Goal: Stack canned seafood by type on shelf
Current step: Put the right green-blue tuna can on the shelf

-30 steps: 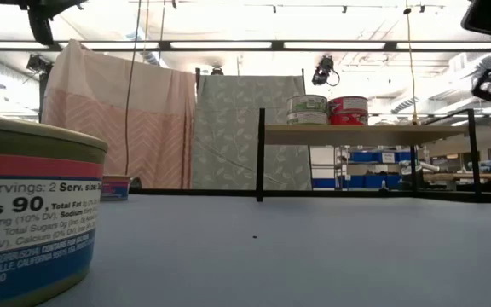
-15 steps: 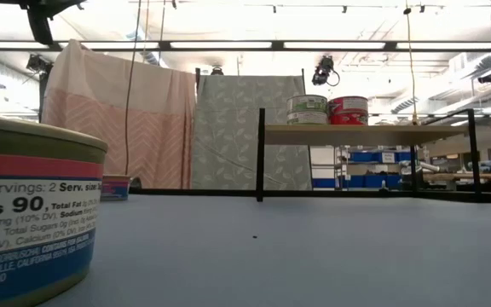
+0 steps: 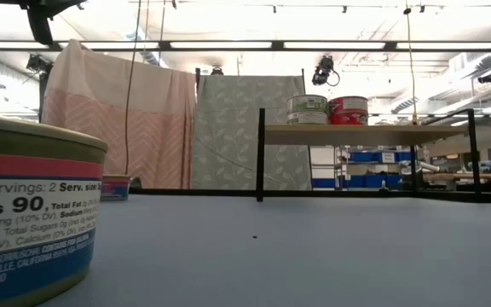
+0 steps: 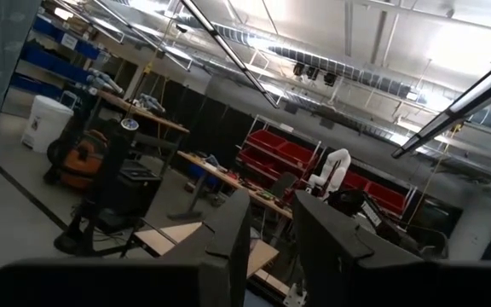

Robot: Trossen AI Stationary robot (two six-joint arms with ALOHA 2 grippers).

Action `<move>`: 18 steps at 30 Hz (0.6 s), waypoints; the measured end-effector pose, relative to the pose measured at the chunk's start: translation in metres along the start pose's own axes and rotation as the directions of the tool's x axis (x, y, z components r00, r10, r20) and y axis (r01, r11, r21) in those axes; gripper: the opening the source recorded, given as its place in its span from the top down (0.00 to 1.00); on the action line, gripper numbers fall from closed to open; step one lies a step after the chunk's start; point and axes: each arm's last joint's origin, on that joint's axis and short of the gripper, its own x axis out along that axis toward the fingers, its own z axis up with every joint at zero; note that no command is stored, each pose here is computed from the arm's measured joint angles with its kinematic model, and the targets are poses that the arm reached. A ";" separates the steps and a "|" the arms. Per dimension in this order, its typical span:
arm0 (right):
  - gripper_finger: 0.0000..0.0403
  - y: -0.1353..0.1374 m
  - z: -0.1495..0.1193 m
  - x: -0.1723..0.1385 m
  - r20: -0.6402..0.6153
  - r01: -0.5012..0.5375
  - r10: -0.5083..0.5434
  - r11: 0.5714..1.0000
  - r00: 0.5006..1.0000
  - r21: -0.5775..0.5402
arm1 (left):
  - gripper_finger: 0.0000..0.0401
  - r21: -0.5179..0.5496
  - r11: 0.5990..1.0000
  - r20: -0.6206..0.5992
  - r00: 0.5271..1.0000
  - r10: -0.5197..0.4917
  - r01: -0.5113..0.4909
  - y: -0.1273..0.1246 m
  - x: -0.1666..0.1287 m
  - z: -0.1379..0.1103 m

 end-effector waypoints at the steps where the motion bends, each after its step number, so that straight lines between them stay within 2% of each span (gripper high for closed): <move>1: 0.99 0.001 -0.002 0.004 -0.026 0.011 -0.010 1.000 1.000 0.007 | 0.76 0.002 1.000 0.000 1.000 0.000 0.000 0.000 0.000 0.000; 9: 0.99 0.005 -0.008 0.031 -0.151 0.057 -0.053 0.998 0.987 0.027 | 0.76 0.026 1.000 -0.001 1.000 -0.002 0.002 0.000 0.000 0.000; 18: 0.99 0.004 0.002 0.063 -0.153 0.075 -0.080 0.996 0.985 -0.039 | 0.76 0.023 0.999 -0.012 0.999 -0.044 0.044 -0.001 0.000 0.000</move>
